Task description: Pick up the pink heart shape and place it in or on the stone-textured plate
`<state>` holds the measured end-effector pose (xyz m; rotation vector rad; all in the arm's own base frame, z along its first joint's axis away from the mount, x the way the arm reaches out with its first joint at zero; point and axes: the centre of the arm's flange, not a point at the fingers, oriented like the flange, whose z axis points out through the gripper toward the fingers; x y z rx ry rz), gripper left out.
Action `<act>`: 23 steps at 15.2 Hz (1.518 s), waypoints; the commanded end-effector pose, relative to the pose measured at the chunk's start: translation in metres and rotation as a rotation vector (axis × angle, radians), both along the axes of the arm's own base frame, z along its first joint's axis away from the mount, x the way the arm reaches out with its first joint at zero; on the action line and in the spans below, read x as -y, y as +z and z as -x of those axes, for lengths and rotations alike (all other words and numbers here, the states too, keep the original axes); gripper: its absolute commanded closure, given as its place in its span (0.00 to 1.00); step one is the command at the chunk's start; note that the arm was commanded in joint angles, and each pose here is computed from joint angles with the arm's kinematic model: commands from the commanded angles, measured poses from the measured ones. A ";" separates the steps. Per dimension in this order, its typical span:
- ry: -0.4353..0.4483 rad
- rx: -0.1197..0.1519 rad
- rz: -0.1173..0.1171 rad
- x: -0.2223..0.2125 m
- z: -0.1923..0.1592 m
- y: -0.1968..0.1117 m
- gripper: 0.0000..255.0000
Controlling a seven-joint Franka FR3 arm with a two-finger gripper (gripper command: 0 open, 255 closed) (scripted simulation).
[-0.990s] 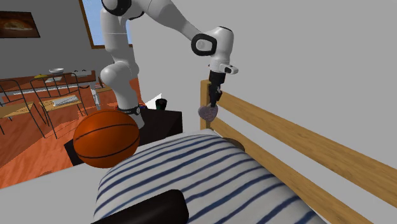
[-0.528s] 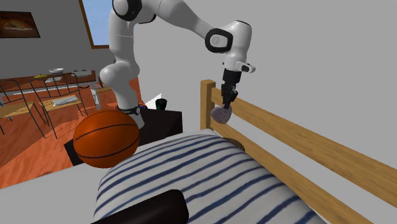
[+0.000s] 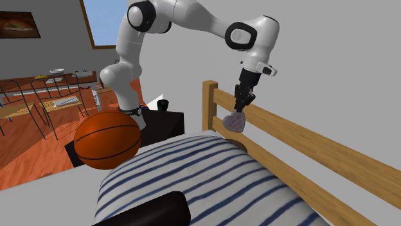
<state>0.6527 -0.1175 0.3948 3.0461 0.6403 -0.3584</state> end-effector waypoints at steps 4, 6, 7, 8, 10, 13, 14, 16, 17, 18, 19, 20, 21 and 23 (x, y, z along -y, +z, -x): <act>0.013 0.102 0.014 0.002 -0.017 -0.018 1.00; 0.013 0.102 0.014 0.002 -0.017 -0.028 1.00; 0.013 0.102 0.014 0.002 -0.017 -0.033 1.00; 0.013 0.102 0.014 0.002 -0.017 -0.039 1.00; 0.013 0.102 0.014 0.002 -0.017 -0.049 1.00; 0.013 0.102 0.014 0.002 -0.017 -0.065 1.00; 0.013 0.102 0.014 0.002 -0.017 -0.070 1.00; 0.013 0.102 0.014 0.002 -0.017 -0.081 1.00; 0.013 0.102 0.014 0.002 -0.017 -0.086 1.00; 0.013 0.102 0.014 0.002 -0.017 -0.092 1.00; 0.013 0.102 0.014 0.002 -0.017 -0.100 1.00; 0.013 0.102 0.014 0.002 -0.017 -0.100 1.00; 0.013 0.102 0.014 0.002 -0.017 -0.100 1.00; 0.013 0.102 0.014 0.002 -0.017 -0.100 1.00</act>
